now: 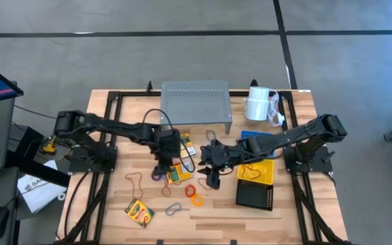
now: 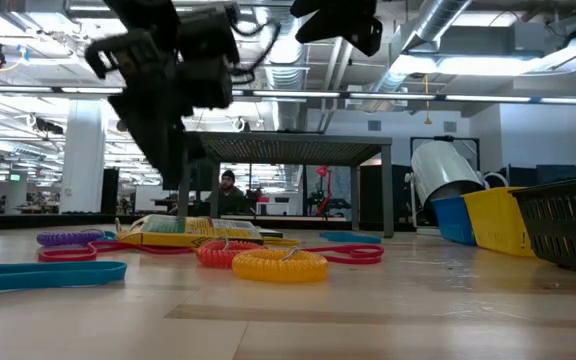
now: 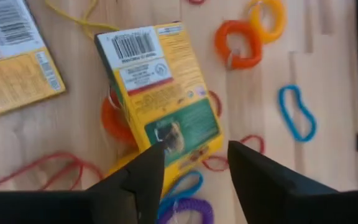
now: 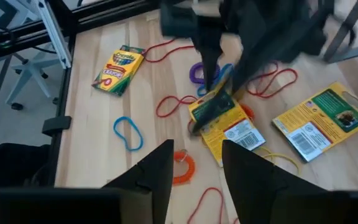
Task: Pick & Place Office Desk Supplies
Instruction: Put the crayon box into the black basket
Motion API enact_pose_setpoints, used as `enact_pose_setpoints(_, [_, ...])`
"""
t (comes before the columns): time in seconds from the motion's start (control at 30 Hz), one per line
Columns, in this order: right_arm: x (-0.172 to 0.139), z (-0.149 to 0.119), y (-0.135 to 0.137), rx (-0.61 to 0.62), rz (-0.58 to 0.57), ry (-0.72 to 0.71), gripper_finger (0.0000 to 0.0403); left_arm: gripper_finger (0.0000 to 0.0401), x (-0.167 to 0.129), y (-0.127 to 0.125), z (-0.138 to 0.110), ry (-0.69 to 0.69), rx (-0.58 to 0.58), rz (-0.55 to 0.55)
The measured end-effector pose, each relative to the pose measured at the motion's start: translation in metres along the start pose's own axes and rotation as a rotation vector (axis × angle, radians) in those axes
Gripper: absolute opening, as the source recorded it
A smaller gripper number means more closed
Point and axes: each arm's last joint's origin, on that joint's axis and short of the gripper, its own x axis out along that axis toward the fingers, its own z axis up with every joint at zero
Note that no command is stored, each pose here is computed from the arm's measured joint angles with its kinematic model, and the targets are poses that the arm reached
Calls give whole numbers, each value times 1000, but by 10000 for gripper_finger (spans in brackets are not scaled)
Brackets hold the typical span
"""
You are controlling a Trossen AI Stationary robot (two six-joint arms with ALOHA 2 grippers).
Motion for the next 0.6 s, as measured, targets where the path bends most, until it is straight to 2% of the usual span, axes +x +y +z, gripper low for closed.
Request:
enact_pose_setpoints(0.2, [-1,-2,6,26,15,-2,121,196,19,7,-1,52,-20,-19])
enact_pose_setpoints(0.6, [-2,-5,16,25,39,-6,118,215,18,14,3,12,-20,-8])
